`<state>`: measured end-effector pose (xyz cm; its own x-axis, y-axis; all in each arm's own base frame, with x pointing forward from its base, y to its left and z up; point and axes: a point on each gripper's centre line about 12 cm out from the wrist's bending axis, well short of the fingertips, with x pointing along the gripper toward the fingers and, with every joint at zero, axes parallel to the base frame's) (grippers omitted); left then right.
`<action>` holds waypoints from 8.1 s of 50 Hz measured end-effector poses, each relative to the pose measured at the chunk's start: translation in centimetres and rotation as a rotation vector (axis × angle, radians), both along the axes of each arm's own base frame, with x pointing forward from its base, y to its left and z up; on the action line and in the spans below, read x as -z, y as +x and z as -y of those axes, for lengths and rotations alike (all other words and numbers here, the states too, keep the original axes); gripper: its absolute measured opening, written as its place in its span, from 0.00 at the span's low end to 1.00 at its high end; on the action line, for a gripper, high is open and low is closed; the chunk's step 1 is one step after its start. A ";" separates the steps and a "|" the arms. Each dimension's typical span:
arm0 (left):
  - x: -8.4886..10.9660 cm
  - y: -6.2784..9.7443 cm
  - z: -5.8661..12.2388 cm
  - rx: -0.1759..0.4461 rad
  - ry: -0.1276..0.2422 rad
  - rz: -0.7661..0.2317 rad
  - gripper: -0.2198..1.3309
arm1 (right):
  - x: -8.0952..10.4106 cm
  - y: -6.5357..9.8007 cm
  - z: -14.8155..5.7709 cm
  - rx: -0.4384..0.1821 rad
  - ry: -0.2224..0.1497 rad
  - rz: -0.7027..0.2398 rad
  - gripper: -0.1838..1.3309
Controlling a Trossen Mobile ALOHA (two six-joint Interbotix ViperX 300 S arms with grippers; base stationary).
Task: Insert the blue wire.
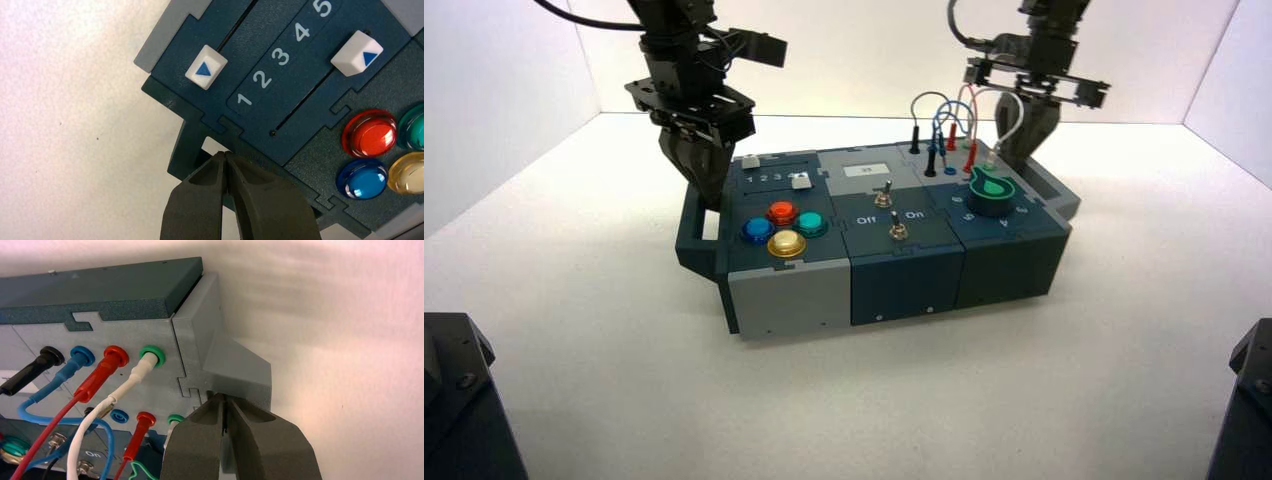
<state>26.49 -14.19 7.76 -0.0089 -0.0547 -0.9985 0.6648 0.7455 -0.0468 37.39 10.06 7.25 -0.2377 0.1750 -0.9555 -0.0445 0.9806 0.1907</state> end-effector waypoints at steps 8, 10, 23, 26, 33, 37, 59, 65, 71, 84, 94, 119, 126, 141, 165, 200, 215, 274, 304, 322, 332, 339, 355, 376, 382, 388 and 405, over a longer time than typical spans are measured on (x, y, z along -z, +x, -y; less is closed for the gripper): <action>0.0 -0.1 -0.2 -0.003 0.002 -0.002 0.04 | 0.1 1.1 -0.7 -0.018 0.005 0.012 0.02; 0.1 -0.2 -0.3 -0.005 0.003 -0.004 0.04 | 0.2 1.3 -0.7 -0.019 0.005 0.012 0.02; 0.1 -0.2 -0.3 0.000 0.006 -0.004 0.04 | 0.3 1.6 -0.8 -0.022 0.008 0.006 0.02; 0.0 -0.2 -0.3 -0.001 0.005 -0.004 0.04 | 0.3 1.6 -0.9 -0.023 0.006 0.003 0.02; -0.2 -0.4 -0.3 0.002 0.005 -0.004 0.04 | 0.0 1.3 -0.8 -0.026 0.006 -0.002 0.02; -0.5 -0.4 -0.3 0.002 0.002 0.003 0.04 | -0.6 1.0 -0.8 -0.025 0.009 0.006 0.02; -5.1 -0.9 1.6 0.051 -0.082 0.127 0.04 | -3.5 -2.1 -6.4 -0.103 0.058 0.005 0.03; -5.2 -0.9 1.6 0.057 -0.080 0.130 0.04 | -4.3 -2.2 -6.5 -0.101 0.055 0.020 0.03; -5.4 -0.8 1.7 0.063 -0.084 0.137 0.04 | -4.5 -2.0 -5.7 -0.085 0.026 0.030 0.03; -6.6 -0.3 2.6 0.080 -0.102 0.162 0.04 | -7.0 -2.1 -5.3 -0.101 0.011 0.096 0.03; -8.9 0.7 3.3 0.083 -0.127 0.206 0.04 | -11.0 -2.8 -5.2 -0.105 0.044 0.194 0.03; -13.9 3.1 4.0 0.058 -0.196 0.334 0.04 | -12.4 -9.5 -8.6 -0.255 0.138 0.365 0.03; -14.3 3.5 3.4 0.029 -0.199 0.345 0.04 | -11.5 -10.8 -9.3 -0.267 0.153 0.417 0.03; -15.5 3.3 3.2 0.019 -0.219 0.378 0.04 | -11.7 -12.4 -8.2 -0.198 0.215 0.611 0.15; -15.4 3.3 3.2 0.009 -0.226 0.384 0.04 | -9.9 -14.5 -10.9 -0.243 0.280 0.721 0.34; -14.4 3.8 3.3 0.004 -0.229 0.395 0.04 | -5.4 -14.5 -10.6 -0.257 0.213 0.658 0.41; -14.0 3.9 3.4 0.005 -0.226 0.389 0.04 | -4.6 -13.8 -11.1 -0.281 0.196 0.656 0.50; -13.3 3.8 3.3 0.006 -0.215 0.373 0.04 | -4.2 -11.2 -11.0 -0.258 0.181 0.723 0.50; -13.2 3.9 3.4 0.006 -0.219 0.378 0.04 | -5.0 -10.3 -11.4 -0.248 0.190 0.744 0.50; -13.2 3.9 3.4 0.007 -0.218 0.380 0.04 | -5.0 -10.3 -11.4 -0.245 0.189 0.734 0.50; -13.2 3.9 3.4 0.007 -0.217 0.378 0.04 | -4.9 -10.5 -11.3 -0.245 0.186 0.721 0.50; -13.1 3.9 3.4 0.006 -0.217 0.375 0.04 | -4.9 -10.6 -11.4 -0.243 0.186 0.709 0.49; -13.1 4.0 3.4 0.006 -0.218 0.380 0.04 | -4.8 -10.8 -11.5 -0.234 0.191 0.699 0.49; -13.1 4.0 3.4 0.005 -0.219 0.381 0.04 | -5.4 -10.5 -12.3 -0.238 0.208 0.712 0.49; -13.1 4.0 3.4 0.007 -0.219 0.381 0.04 | -5.2 -10.3 -12.4 -0.241 0.205 0.709 0.49; -13.1 4.0 3.4 0.006 -0.218 0.382 0.04 | -4.8 -10.3 -12.4 -0.241 0.201 0.701 0.48; -13.1 4.0 3.4 0.011 -0.217 0.381 0.04 | -4.3 -10.1 -12.5 -0.250 0.192 0.701 0.46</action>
<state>30.46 -17.59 20.83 0.3558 -0.2656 -0.8960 0.6728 0.7383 0.0483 27.30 22.59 11.56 0.3581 0.3741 -0.8555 -0.4337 0.8780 0.2024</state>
